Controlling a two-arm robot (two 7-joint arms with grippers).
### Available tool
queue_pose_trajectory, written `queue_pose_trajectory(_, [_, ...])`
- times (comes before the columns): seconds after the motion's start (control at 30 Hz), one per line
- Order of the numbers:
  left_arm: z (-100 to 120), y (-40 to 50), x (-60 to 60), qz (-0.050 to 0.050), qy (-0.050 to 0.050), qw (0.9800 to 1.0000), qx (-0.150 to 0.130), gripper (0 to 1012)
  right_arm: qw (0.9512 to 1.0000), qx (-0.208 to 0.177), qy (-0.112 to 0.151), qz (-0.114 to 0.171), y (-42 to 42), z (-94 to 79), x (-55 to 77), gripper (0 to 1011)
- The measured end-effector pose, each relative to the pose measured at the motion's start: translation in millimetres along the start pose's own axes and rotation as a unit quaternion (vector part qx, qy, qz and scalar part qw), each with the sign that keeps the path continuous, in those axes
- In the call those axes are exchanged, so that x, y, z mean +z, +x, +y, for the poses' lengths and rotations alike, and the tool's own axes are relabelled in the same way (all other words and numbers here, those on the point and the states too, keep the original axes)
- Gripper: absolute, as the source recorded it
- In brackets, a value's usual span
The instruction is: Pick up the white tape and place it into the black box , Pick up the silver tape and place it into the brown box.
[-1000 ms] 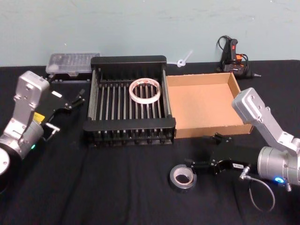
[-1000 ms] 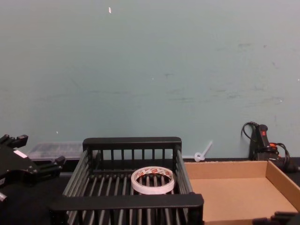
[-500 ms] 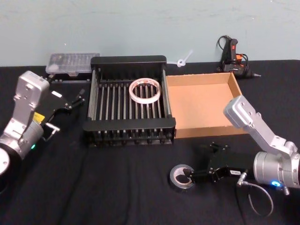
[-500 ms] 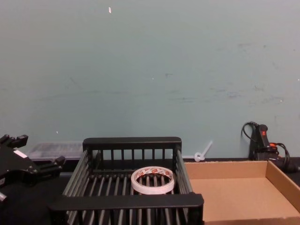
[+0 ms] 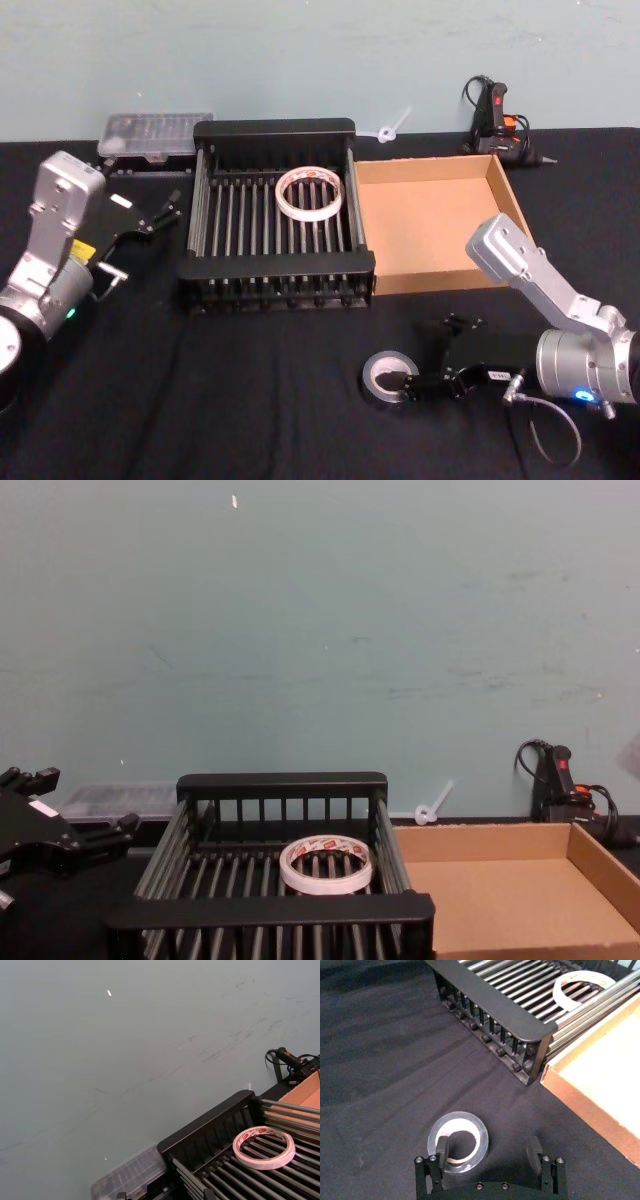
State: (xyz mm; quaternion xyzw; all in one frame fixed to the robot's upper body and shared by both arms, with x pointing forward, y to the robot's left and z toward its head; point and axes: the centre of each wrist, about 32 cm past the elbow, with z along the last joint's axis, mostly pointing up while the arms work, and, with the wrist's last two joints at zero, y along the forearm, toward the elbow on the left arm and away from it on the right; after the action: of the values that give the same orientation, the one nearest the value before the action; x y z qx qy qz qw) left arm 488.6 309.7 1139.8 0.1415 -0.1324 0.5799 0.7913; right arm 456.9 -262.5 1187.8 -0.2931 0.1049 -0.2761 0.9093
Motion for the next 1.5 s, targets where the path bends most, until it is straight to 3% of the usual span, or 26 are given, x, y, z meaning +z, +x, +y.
queue_pose_trajectory(0.73, [0,0.0,0.0,0.000,0.000,1.0000,0.000,1001,0.9998,0.008,-0.017,-0.006,3.0,12.7,-0.4,1002])
queue_pose_trajectory(1.5, [0,0.0,0.0,0.000,0.000,1.0000,0.000,1001,0.9998,0.008,-0.020,-0.005,3.1,13.3,-0.7,980])
